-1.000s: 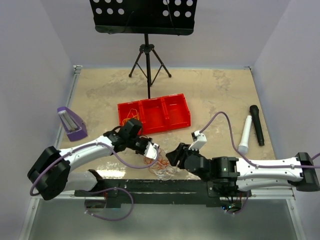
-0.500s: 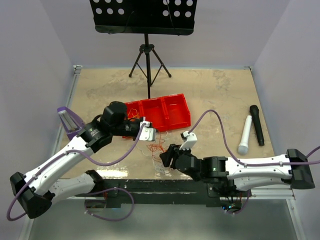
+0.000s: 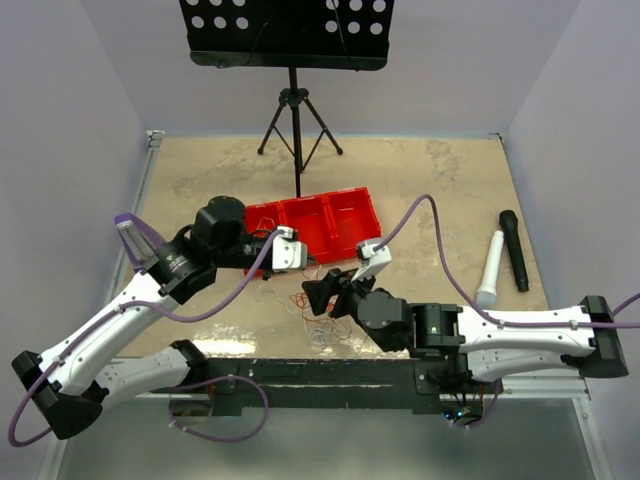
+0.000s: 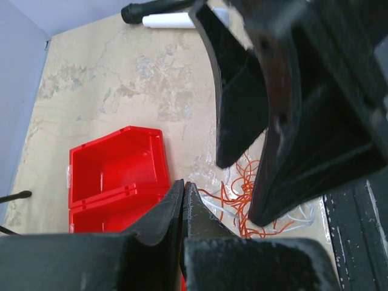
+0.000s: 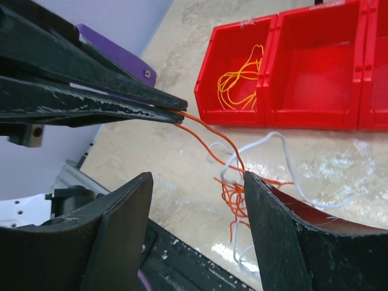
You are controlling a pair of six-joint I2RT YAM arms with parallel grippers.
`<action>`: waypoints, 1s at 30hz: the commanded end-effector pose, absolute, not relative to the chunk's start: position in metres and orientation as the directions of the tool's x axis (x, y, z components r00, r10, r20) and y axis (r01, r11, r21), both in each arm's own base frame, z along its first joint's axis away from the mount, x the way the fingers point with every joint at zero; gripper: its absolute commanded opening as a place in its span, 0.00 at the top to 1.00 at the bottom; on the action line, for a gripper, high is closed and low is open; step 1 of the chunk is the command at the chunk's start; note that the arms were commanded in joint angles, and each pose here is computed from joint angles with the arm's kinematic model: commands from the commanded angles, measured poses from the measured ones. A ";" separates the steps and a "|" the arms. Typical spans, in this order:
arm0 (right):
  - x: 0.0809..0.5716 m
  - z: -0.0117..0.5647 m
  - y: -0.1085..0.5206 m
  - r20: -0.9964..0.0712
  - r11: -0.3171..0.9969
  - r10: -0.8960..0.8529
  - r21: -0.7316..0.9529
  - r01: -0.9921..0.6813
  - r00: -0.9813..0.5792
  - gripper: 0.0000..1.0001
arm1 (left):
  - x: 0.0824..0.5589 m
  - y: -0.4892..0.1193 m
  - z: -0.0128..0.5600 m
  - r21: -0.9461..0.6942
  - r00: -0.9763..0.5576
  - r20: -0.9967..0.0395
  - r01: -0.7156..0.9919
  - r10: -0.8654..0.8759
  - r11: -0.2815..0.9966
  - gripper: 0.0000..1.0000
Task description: Untangle the cables
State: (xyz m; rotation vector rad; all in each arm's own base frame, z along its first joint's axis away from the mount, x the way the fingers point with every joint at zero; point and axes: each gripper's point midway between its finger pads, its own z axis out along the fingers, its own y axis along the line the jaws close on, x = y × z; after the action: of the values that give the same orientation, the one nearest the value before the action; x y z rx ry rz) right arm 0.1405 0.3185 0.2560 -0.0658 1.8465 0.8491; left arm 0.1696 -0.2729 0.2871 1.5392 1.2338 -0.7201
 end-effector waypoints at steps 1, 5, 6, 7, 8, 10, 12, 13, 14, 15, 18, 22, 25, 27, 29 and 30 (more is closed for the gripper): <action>0.153 0.281 0.335 -0.889 0.778 0.309 0.440 -0.448 -0.338 0.34 | 0.161 -0.277 0.337 0.339 0.322 -0.912 0.940 0.254 0.025 1.00; 0.161 0.286 0.338 -0.918 0.815 0.281 0.383 -0.435 -0.280 0.34 | 0.152 -0.276 0.356 0.322 0.311 -0.924 0.947 0.223 0.010 1.00; 0.162 0.288 0.338 -0.919 0.820 0.285 0.381 -0.427 -0.272 0.34 | 0.149 -0.276 0.360 0.314 0.305 -0.927 0.949 0.219 0.007 1.00; 0.165 0.292 0.336 -0.921 0.826 0.290 0.378 -0.419 -0.260 0.35 | 0.147 -0.276 0.364 0.311 0.303 -0.929 0.951 0.212 0.001 1.00; 0.166 0.295 0.334 -0.920 0.829 0.301 0.382 -0.410 -0.249 0.36 | 0.145 -0.275 0.366 0.302 0.297 -0.931 0.953 0.212 -0.006 1.00; 0.168 0.303 0.331 -0.918 0.826 0.323 0.393 -0.405 -0.232 0.37 | 0.141 -0.274 0.369 0.292 0.288 -0.935 0.956 0.208 -0.015 1.00; 0.169 0.314 0.328 -0.914 0.820 0.346 0.404 -0.405 -0.210 0.38 | 0.139 -0.273 0.370 0.291 0.288 -0.936 0.957 0.202 -0.017 1.00; 0.170 0.319 0.326 -0.913 0.818 0.353 0.407 -0.407 -0.204 0.38 | 0.138 -0.273 0.370 0.289 0.287 -0.937 0.957 0.200 -0.018 1.00; 0.169 0.323 0.325 -0.911 0.815 0.358 0.412 -0.408 -0.204 0.39 | 0.137 -0.273 0.370 0.286 0.284 -0.938 0.958 0.201 -0.019 1.00; 0.169 0.327 0.324 -0.907 0.809 0.367 0.420 -0.411 -0.204 0.39 | 0.137 -0.273 0.369 0.285 0.283 -0.938 0.958 0.201 -0.019 1.00; 0.169 0.333 0.321 -0.902 0.802 0.383 0.432 -0.413 -0.201 0.40 | 0.135 -0.273 0.367 0.276 0.276 -0.941 0.961 0.194 -0.026 1.00; 0.169 0.335 0.325 -0.899 0.794 0.393 0.438 -0.421 -0.194 0.40 | 0.135 -0.275 0.369 0.261 0.261 -0.948 0.965 0.180 -0.024 1.00; 0.170 0.333 0.332 -0.905 0.800 0.382 0.426 -0.422 -0.189 0.42 | 0.135 -0.276 0.372 0.255 0.255 -0.951 0.967 0.174 -0.023 1.00; 0.170 0.331 0.335 -0.908 0.808 0.371 0.419 -0.414 -0.195 0.42 | 0.136 -0.276 0.372 0.254 0.253 -0.951 0.967 0.178 -0.016 1.00; 0.170 0.327 0.334 -0.909 0.813 0.361 0.417 -0.407 -0.210 0.42 | 0.139 -0.275 0.371 0.259 0.255 -0.950 0.966 0.182 -0.001 1.00; 0.168 0.321 0.334 -0.912 0.819 0.343 0.408 -0.403 -0.226 0.42 | 0.140 -0.274 0.371 0.265 0.259 -0.948 0.964 0.184 0.009 1.00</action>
State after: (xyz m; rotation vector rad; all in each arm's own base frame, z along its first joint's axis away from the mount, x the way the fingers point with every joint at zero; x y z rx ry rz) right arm 0.1670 0.3378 0.3038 -0.1074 1.6627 0.6832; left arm 0.1415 -0.2747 0.3564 1.4660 1.1845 -0.8913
